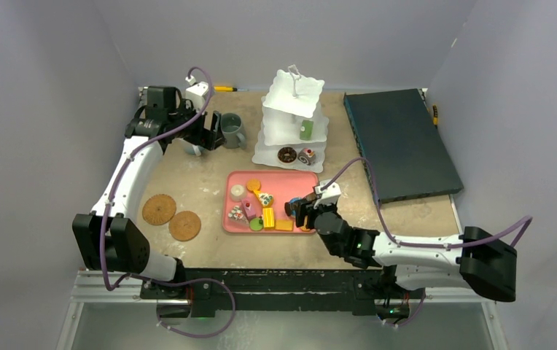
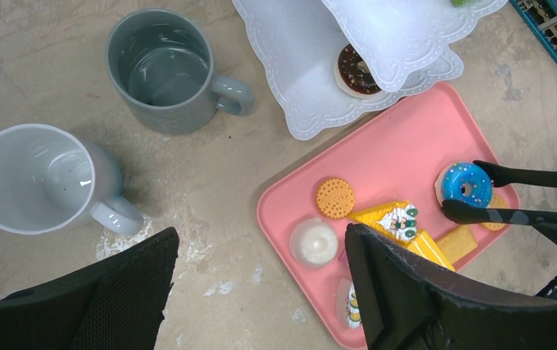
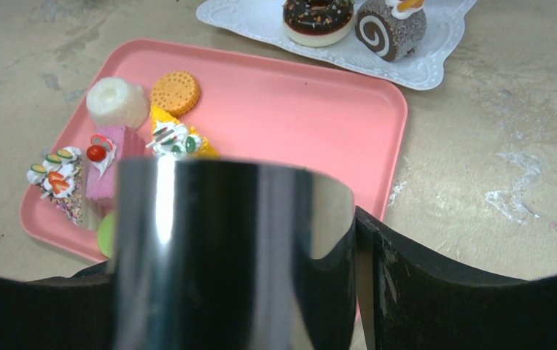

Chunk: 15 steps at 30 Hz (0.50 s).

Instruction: Serve the afternoon tea

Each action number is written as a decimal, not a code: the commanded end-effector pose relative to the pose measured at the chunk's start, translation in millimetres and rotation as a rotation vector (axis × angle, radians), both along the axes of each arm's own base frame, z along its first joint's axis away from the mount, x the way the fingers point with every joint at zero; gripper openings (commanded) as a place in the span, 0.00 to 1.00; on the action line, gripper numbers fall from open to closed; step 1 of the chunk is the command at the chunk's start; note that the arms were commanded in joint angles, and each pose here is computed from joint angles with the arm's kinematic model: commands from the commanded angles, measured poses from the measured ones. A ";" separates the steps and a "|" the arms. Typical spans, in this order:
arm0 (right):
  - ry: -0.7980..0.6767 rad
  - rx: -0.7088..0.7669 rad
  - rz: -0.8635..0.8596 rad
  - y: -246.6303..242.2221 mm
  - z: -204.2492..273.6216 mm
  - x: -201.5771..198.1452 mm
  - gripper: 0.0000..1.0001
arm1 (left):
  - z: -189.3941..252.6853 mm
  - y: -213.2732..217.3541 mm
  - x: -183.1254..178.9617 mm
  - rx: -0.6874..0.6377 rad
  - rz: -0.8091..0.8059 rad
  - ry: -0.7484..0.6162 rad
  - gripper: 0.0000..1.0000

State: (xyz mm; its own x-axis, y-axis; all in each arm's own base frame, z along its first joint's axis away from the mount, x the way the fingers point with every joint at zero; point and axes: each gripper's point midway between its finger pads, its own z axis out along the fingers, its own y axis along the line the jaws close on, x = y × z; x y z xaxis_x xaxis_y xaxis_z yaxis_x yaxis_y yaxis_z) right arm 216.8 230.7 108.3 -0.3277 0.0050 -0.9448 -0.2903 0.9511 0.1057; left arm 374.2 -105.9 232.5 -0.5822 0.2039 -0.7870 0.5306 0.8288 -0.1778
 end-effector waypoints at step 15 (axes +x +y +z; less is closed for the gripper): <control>-0.250 0.114 -0.018 12.9 110.7 32.2 0.45 | 28.8 3.1 4.0 -0.004 0.006 -0.080 0.83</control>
State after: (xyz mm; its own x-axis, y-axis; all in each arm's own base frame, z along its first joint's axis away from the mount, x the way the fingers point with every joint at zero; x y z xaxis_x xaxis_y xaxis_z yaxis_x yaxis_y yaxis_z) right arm 226.2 233.9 145.7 -0.2286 0.0072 -0.9735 -0.3087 0.9478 0.0794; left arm 374.1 -105.8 233.6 -0.5820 0.2039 -0.7872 0.5304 0.8290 -0.1774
